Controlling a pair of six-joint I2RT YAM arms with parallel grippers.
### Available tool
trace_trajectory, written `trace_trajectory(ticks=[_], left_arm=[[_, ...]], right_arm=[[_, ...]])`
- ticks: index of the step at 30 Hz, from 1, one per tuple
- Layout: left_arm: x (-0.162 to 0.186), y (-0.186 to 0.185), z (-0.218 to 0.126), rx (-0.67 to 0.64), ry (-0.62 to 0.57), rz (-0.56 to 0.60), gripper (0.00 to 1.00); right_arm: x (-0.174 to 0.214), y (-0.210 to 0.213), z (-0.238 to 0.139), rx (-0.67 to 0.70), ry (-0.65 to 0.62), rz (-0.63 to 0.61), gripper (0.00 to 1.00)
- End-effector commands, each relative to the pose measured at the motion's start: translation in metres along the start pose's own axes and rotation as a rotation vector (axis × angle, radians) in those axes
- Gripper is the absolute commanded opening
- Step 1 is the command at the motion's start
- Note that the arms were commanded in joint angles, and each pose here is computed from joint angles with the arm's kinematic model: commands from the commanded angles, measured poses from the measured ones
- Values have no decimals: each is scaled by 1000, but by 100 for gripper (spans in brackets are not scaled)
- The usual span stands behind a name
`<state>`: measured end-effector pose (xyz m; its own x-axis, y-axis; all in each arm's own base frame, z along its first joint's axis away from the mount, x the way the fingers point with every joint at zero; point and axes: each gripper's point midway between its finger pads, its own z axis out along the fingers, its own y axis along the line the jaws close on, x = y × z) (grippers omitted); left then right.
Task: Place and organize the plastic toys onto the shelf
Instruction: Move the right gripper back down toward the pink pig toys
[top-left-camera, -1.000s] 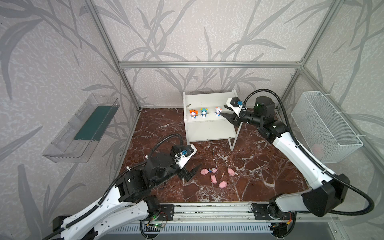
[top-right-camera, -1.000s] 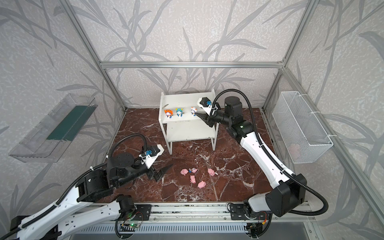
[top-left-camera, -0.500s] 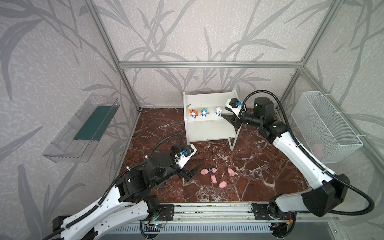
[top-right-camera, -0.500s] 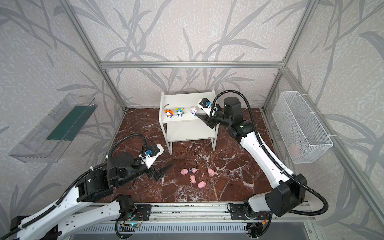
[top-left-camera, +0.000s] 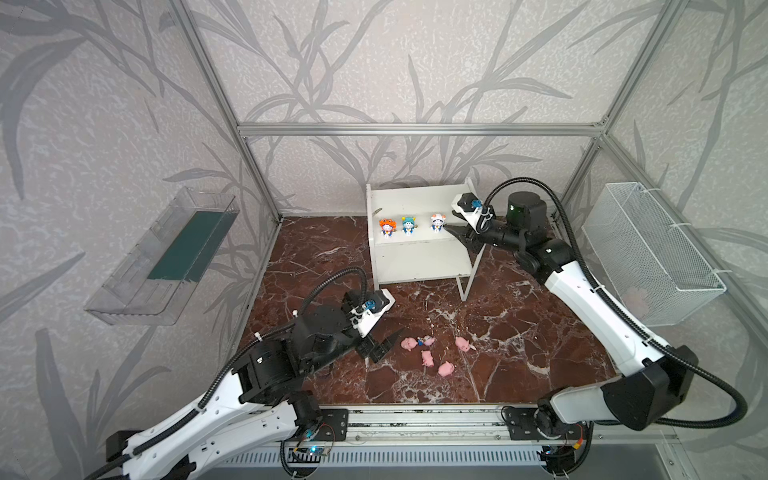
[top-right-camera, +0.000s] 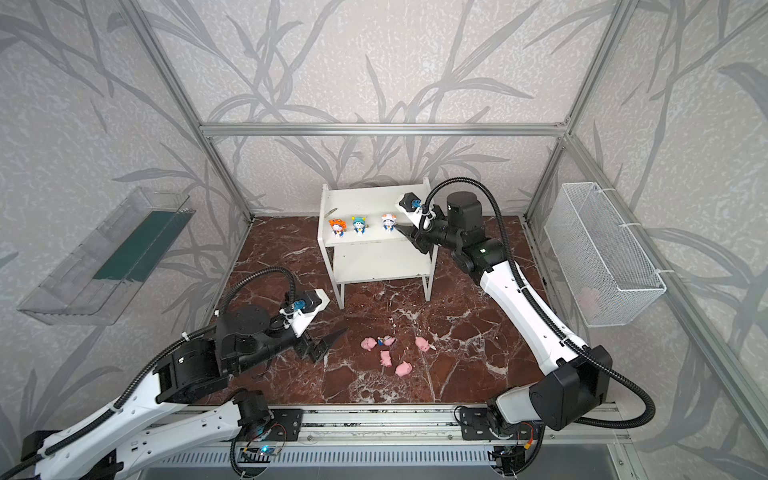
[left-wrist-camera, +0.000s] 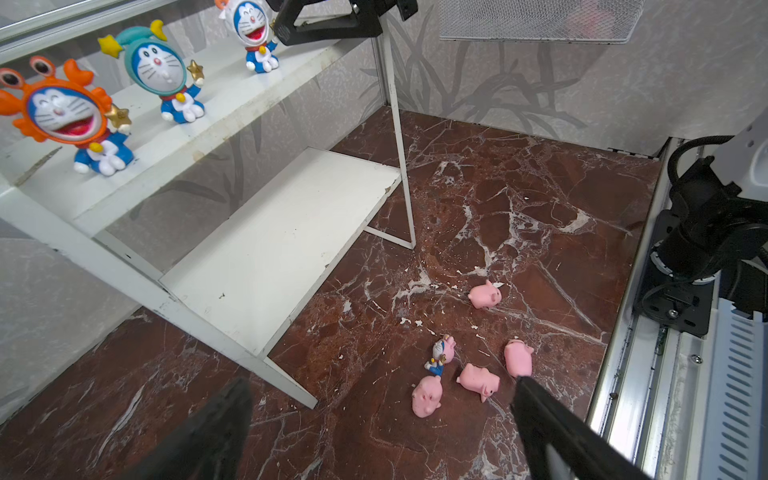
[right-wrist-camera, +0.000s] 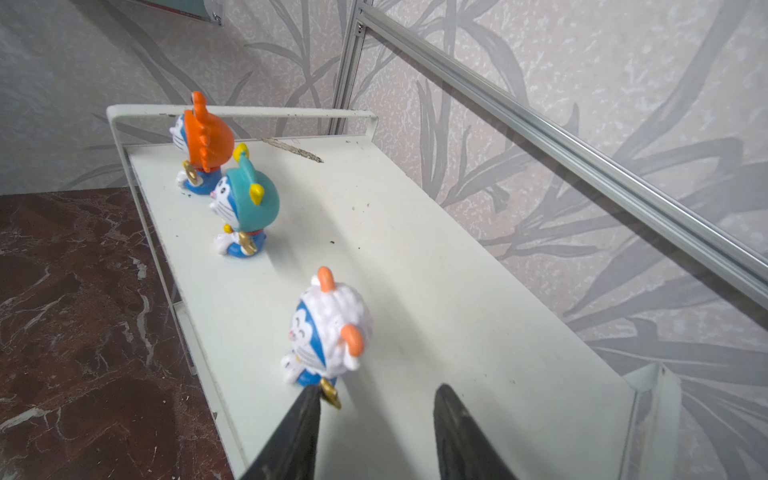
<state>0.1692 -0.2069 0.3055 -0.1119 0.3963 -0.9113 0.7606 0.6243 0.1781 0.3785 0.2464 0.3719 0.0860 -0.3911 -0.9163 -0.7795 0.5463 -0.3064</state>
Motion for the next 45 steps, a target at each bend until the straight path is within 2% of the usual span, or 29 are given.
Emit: trace_trajectory(ticks=[1, 6, 11, 15, 16, 18, 24, 26, 34, 37, 41, 45], left_arm=[[2, 1, 1, -7, -2, 22, 99], [2, 2, 2, -13, -1, 25, 99], [3, 2, 6, -16, 3, 29, 99], [8, 1, 9, -14, 14, 21, 99], [10, 0, 9, -13, 17, 20, 99], [14, -1, 11, -10, 24, 16, 99], [27, -5, 14, 3, 52, -3, 99], [31, -6, 15, 6, 57, -11, 99], [43, -4, 11, -10, 61, -47, 99], [48, -4, 10, -16, 65, -54, 99], [52, -5, 12, -11, 73, -59, 99], [54, -7, 15, -6, 78, -58, 99]], right_arm=[[-1, -2, -2, 6, 11, 9, 46], [-13, 4, -19, 4, -27, -4, 49], [-28, 23, -49, 3, -77, -1, 64], [-29, 51, -76, 7, -99, -11, 70], [-27, 61, -82, 6, -101, -12, 73], [-21, 84, -95, -22, -102, -16, 93], [19, 141, -110, -83, -41, 86, 95], [44, 156, -104, -100, 22, 142, 99], [144, 215, -70, -184, 234, 332, 98], [178, 221, -54, -157, 335, 410, 97], [205, 229, -32, -134, 463, 527, 97], [217, 231, -11, -104, 585, 623, 83]])
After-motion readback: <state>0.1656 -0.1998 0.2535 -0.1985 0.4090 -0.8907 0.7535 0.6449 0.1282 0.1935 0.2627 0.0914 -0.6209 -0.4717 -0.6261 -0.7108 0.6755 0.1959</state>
